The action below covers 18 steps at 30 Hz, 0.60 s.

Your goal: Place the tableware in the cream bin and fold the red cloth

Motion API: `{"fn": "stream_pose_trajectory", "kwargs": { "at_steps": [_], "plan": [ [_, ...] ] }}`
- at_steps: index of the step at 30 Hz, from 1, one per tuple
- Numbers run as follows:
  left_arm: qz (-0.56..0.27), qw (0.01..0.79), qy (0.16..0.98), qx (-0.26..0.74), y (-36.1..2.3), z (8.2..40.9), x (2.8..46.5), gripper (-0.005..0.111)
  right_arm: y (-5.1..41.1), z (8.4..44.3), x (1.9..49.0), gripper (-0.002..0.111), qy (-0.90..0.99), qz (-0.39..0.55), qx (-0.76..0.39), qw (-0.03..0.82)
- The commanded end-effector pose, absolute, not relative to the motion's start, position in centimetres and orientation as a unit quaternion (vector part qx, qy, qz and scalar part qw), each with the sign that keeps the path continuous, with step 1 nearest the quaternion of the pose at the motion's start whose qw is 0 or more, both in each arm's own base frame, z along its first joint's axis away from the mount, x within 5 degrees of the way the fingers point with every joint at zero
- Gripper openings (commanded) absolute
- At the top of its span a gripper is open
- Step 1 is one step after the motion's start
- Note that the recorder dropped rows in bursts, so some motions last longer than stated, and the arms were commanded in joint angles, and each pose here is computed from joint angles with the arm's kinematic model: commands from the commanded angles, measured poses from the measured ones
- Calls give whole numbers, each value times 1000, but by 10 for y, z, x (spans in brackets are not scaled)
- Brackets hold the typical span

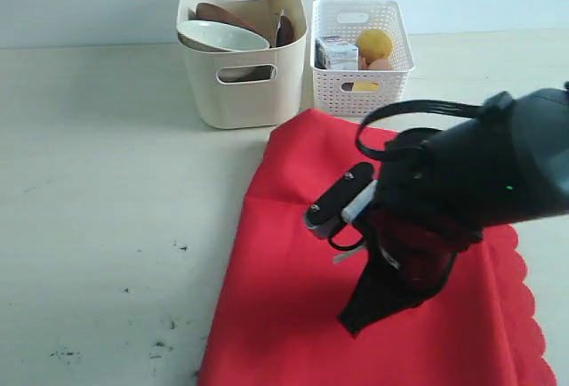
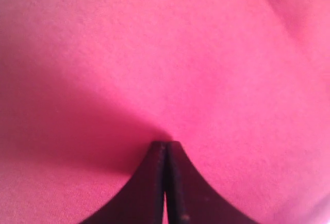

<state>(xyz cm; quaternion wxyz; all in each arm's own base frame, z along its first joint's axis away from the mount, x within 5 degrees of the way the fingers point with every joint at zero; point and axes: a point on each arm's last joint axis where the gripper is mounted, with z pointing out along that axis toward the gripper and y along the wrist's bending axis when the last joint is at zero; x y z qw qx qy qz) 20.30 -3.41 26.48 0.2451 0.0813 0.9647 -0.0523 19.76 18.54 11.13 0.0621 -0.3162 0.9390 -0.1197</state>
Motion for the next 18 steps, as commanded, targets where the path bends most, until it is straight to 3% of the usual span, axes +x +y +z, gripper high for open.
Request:
{"fn": "stream_pose_trajectory", "kwargs": {
  "at_steps": [1, 4, 7, 10, 13, 18],
  "plan": [
    [-60, 240, 966, 78, -35, 265, 200, 1, 127, 102, 184, 0, 950, -172, -258, 26],
    [-68, 240, 965, 78, -36, 265, 200, 1, 112, 132, 209, 0, 967, -155, -176, 97],
    [-73, 241, 964, 84, -37, 265, 200, 1, 131, 177, 233, 0, 961, -89, -162, 204],
    [-73, 241, 964, 84, -37, 265, 200, 1, 145, 197, 251, 0, 948, -53, -174, 262],
    [-73, 241, 964, 84, -37, 265, 200, 1, 144, 184, 267, 0, 955, -68, -161, 240],
    [-72, 241, 964, 86, -37, 265, 200, 1, 105, 109, 284, 0, 977, -152, -115, 96]
  ]
}}
